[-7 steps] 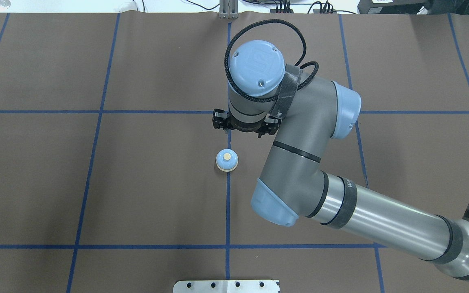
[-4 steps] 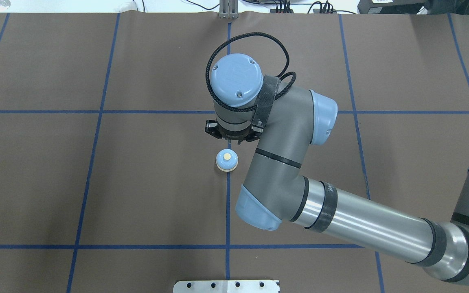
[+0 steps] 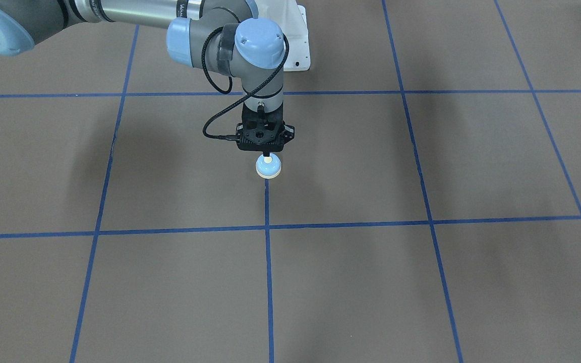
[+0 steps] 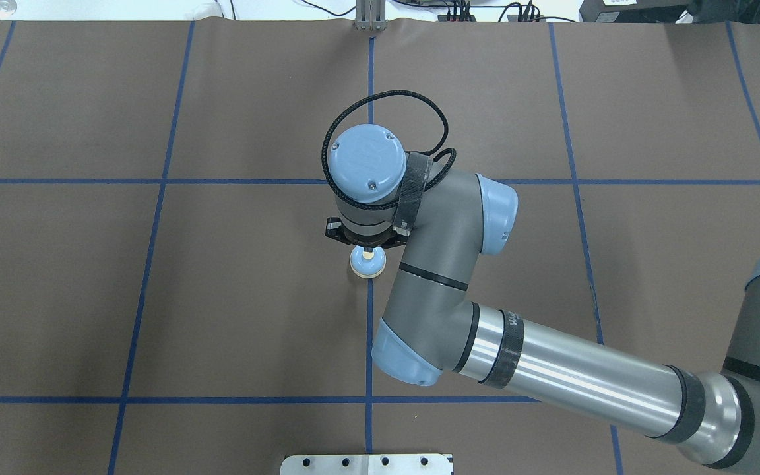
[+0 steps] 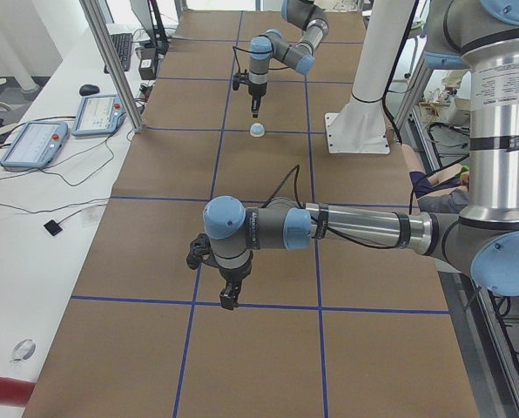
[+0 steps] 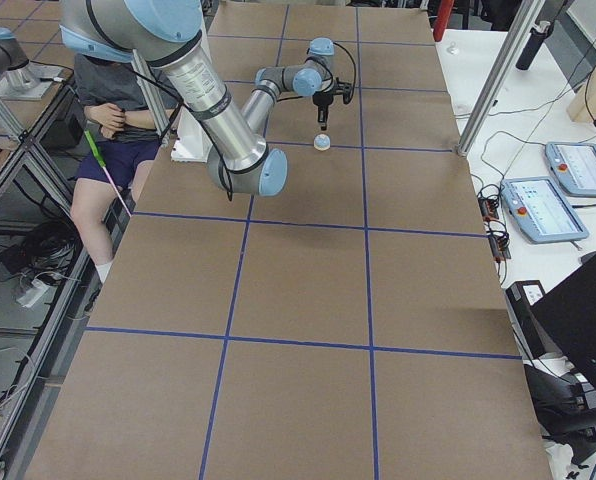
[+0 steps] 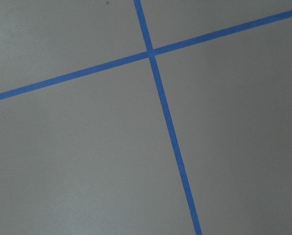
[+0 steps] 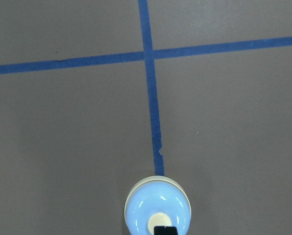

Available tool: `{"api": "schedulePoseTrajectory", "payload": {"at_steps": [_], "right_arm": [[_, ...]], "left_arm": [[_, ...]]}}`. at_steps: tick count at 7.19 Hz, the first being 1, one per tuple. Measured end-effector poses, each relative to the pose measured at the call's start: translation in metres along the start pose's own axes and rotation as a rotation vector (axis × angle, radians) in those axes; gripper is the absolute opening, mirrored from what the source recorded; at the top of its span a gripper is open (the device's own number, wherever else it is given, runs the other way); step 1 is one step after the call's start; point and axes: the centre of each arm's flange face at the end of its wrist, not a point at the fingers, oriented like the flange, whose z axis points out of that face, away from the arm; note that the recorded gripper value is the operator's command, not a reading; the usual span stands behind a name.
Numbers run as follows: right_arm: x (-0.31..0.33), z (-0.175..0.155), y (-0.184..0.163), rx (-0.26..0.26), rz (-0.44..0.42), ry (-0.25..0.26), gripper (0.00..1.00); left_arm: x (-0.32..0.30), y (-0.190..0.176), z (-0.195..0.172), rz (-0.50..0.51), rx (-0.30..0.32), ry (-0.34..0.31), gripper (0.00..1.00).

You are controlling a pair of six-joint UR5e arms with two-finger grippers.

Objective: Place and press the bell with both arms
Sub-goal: 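Press down on the bell's top button with the right gripper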

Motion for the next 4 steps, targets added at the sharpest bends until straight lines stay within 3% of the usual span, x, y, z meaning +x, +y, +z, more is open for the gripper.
{"api": "schedulePoseTrajectory", "payload": {"at_steps": [4], "right_arm": [[0.0002, 0.0094, 0.0055, 0.006, -0.009, 0.001, 0.00]], "left_arm": [[-0.0003, -0.0002, 0.0000, 0.000, -0.001, -0.002, 1.00]]}}
